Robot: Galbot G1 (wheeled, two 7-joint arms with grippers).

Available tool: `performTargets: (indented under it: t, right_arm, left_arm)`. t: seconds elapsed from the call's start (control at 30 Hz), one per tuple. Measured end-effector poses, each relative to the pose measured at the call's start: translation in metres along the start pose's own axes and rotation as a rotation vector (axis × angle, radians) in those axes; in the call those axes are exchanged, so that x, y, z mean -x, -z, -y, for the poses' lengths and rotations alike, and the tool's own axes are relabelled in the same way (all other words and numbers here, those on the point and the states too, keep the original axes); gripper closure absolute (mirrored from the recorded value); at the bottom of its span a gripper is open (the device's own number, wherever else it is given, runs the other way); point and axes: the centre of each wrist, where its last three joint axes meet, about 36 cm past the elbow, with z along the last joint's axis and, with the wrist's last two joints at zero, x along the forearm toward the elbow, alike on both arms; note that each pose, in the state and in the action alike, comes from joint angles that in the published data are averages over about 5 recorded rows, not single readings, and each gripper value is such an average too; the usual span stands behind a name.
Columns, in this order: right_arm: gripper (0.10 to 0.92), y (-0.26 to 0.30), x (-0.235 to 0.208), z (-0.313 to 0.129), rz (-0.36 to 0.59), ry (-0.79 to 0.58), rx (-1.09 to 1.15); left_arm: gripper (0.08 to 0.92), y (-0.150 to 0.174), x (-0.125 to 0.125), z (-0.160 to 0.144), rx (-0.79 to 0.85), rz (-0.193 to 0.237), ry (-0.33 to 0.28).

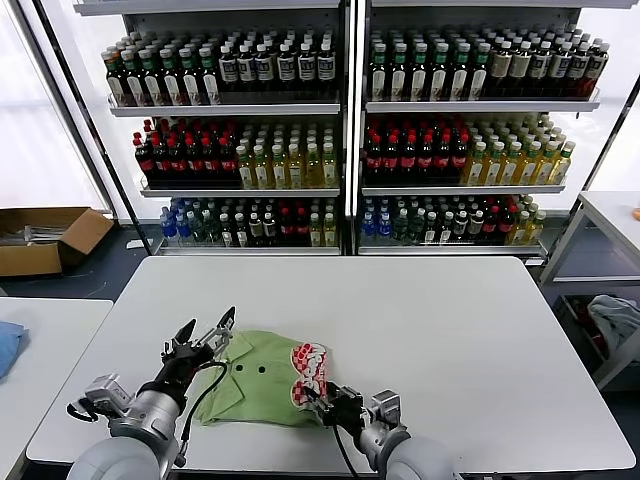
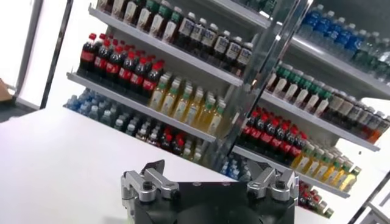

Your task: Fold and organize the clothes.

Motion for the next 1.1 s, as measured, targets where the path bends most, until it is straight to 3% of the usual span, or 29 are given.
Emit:
performTargets:
  t: [0.3,0.57,0.67,1.1]
  right_arm:
    - [0.896,0.009,-0.028,0.022,0.018,-0.036,-0.148]
    - [0.905,0.012,-0.078,0.071,-0.021,-0.134,-0.245]
    - [0.867,0.014,-0.094,0.083,-0.034,-0.173,-0.272]
    - [0.494,0.026,-0.136,0.102,-0.009,-0.308,-0.298]
  left_arm:
    - [0.177,0.001,0.0,-0.008,-0.032,-0.027,0.025]
    - [0.177,-0.001,0.001,-0.014,-0.049,-0.051,0.038]
    - [0.177,-0.003,0.002,-0.014,-0.053,-0.058,0.037]
    - [0.177,-0.002,-0.003,-0.017,-0.044,-0.084,0.035]
